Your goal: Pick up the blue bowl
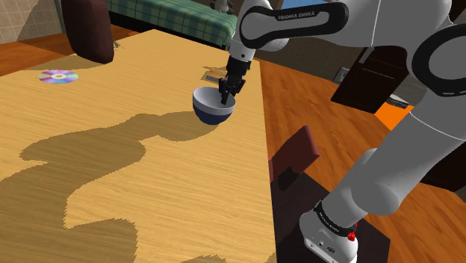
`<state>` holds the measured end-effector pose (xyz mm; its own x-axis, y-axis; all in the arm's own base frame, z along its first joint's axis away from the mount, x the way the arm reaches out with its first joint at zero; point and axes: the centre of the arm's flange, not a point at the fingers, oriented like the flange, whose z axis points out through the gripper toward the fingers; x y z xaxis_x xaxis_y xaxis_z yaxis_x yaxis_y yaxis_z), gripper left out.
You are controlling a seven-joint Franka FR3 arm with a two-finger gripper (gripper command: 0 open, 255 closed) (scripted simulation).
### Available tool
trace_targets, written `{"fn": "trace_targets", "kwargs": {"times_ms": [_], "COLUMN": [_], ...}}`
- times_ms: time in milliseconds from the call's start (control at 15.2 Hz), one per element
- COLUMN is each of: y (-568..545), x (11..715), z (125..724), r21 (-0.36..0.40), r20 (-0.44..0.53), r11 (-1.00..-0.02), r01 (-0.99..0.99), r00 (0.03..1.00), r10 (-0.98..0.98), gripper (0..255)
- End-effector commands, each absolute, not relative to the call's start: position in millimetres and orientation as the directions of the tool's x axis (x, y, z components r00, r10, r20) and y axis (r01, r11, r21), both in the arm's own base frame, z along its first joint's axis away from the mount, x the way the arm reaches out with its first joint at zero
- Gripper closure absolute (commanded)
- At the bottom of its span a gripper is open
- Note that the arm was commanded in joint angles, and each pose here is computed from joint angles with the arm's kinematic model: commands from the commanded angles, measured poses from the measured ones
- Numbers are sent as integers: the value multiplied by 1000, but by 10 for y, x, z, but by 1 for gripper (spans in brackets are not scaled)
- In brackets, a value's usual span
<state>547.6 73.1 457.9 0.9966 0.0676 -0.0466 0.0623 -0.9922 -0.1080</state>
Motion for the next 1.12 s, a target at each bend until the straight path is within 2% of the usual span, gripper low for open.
{"fn": "trace_targets", "kwargs": {"times_ms": [0,462,1056], "y": [731,728,728], "x": [5476,5476,5476], "z": [4575,4572,5047], "r21": [-108,-108,-108], "r20": [-46,-46,-46], "r11": [-992,-992,-992], "r01": [62,62,62], "r00": [997,997,997], "r10": [68,68,68], "gripper": [255,255,255]}}
